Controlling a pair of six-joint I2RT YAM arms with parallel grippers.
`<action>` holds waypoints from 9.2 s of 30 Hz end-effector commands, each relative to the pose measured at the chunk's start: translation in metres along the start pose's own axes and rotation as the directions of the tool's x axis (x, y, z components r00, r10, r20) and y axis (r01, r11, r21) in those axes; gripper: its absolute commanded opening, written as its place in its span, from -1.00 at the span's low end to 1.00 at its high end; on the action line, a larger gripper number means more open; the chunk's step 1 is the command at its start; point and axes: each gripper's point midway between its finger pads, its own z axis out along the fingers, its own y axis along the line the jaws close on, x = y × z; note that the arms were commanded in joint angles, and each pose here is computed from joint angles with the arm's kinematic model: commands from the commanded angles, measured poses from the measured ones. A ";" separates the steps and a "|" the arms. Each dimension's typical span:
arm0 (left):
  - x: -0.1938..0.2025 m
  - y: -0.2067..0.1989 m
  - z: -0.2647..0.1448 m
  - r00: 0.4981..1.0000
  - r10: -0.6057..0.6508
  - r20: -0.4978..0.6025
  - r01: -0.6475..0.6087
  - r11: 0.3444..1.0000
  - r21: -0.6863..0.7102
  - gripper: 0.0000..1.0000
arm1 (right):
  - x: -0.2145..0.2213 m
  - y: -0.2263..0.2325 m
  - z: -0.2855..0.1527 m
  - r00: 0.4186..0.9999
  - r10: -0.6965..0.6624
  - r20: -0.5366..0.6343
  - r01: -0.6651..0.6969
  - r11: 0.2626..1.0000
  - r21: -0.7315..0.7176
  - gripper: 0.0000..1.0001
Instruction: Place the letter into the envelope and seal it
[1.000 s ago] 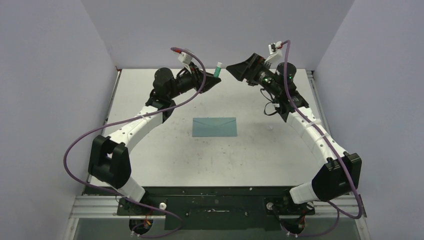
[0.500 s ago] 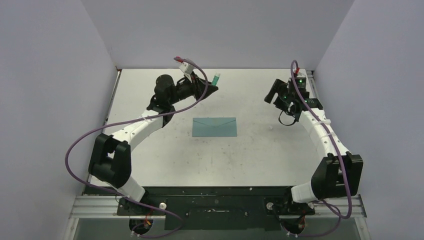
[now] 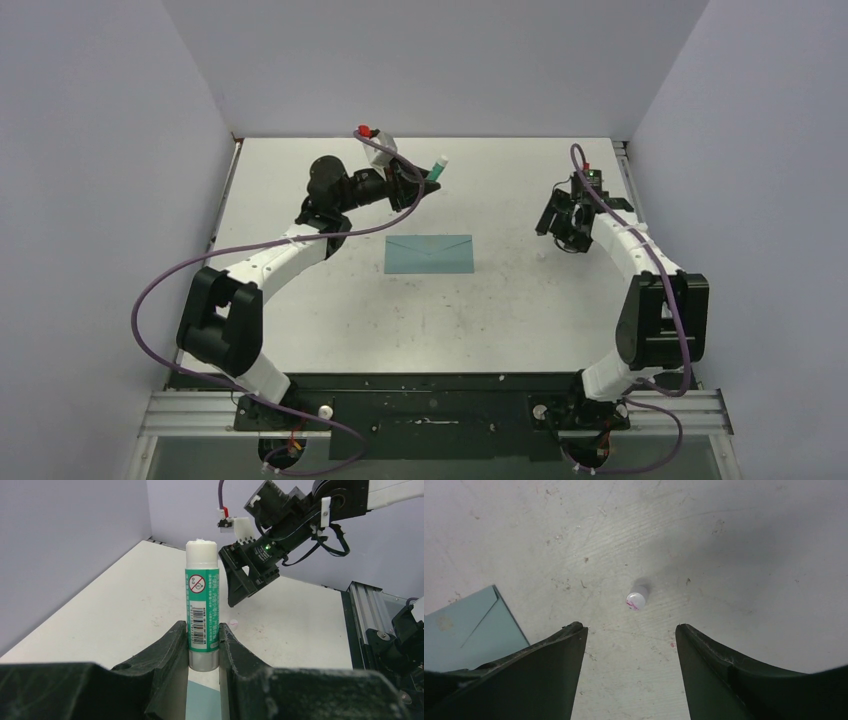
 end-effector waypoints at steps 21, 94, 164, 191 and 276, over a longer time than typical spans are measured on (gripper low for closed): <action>-0.016 -0.029 -0.004 0.996 0.087 0.032 -0.089 0.995 0.051 -1.00 | 0.037 -0.011 0.059 0.979 -0.165 -0.120 0.186 0.964 0.189 -0.03; 0.039 -0.039 -0.021 0.972 0.180 -0.153 -0.176 0.984 0.036 -1.00 | 0.009 0.243 -0.220 0.977 -0.145 0.157 0.184 0.196 -0.963 -0.89; 0.036 -0.046 -0.013 0.944 0.277 -0.179 -0.259 0.959 0.114 -1.00 | 0.044 0.251 -0.210 0.953 -0.296 0.062 0.125 0.200 -0.972 -0.89; 0.022 -0.051 -0.006 0.673 0.673 -0.308 -0.594 0.739 0.317 -1.00 | 0.092 0.245 -0.183 0.876 -0.461 -0.141 0.012 0.314 -0.949 -0.89; 0.093 -0.034 -0.008 0.903 0.229 -0.364 -0.217 0.973 0.075 -1.00 | 0.054 0.224 -0.181 0.937 -0.345 -0.058 0.088 0.392 -0.916 -0.01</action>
